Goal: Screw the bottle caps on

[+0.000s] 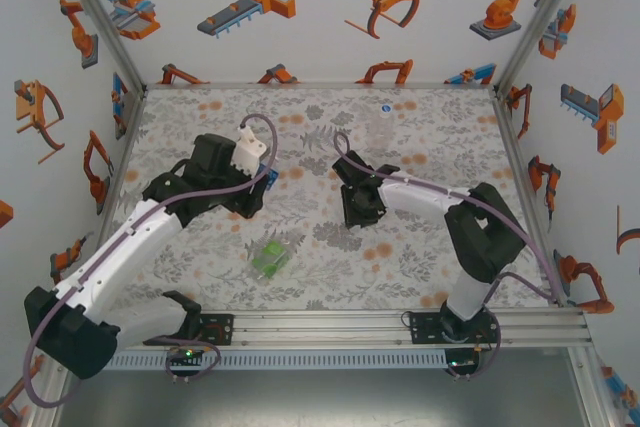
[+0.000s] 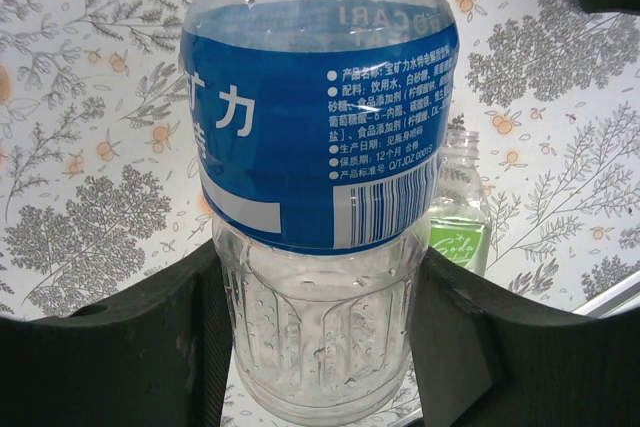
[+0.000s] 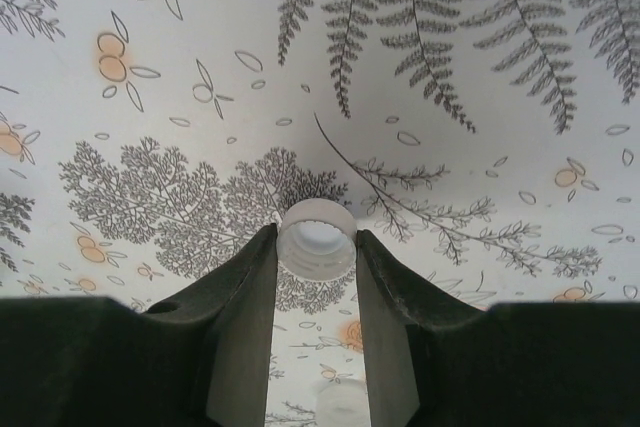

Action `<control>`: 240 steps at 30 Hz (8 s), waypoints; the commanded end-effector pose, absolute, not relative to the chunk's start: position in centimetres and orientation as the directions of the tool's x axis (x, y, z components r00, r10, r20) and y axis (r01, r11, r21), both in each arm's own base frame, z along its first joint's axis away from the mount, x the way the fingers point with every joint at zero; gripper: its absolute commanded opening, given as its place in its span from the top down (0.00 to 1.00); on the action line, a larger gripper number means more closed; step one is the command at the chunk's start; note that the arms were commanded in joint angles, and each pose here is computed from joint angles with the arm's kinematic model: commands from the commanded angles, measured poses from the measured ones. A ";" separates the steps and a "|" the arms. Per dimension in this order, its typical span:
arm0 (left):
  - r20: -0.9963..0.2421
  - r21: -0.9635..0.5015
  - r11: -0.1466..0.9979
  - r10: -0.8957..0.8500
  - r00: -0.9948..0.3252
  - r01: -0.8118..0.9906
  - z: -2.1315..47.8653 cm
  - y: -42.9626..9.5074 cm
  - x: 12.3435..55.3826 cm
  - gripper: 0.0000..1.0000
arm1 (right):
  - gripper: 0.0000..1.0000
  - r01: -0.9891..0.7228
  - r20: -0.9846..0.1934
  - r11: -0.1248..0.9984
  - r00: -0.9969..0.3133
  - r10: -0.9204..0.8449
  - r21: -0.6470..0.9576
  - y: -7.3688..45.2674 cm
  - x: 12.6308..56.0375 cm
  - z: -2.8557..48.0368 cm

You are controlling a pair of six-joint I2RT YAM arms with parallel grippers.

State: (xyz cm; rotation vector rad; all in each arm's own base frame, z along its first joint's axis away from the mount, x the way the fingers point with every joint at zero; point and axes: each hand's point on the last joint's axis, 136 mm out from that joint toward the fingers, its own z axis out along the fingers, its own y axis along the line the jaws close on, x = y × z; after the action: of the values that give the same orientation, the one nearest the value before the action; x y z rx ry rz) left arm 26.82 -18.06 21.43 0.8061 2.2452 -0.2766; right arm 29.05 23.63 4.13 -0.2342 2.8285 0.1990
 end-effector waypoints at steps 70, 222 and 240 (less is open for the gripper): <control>-0.758 0.065 0.799 0.429 -0.491 0.598 21.7 -17.1 26.2 1.00 | 0.52 -0.202 -0.310 0.977 -0.935 -0.172 0.068 22.4 29.2 6.4; -0.727 0.015 0.761 0.454 -0.515 0.649 20.4 -18.5 25.9 0.99 | 0.71 -0.387 -0.421 0.918 -0.849 -0.319 0.084 26.8 27.7 5.7; -0.804 0.112 0.126 0.595 0.015 0.986 24.3 -28.3 22.5 0.97 | 0.74 -0.534 -0.641 0.845 -0.647 -0.413 -0.007 24.1 26.7 17.1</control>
State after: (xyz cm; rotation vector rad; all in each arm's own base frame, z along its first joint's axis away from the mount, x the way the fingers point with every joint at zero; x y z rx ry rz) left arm 23.86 -26.40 22.44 1.3628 1.9212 -0.6267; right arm 27.02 25.45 15.14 -0.6381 2.4047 0.3155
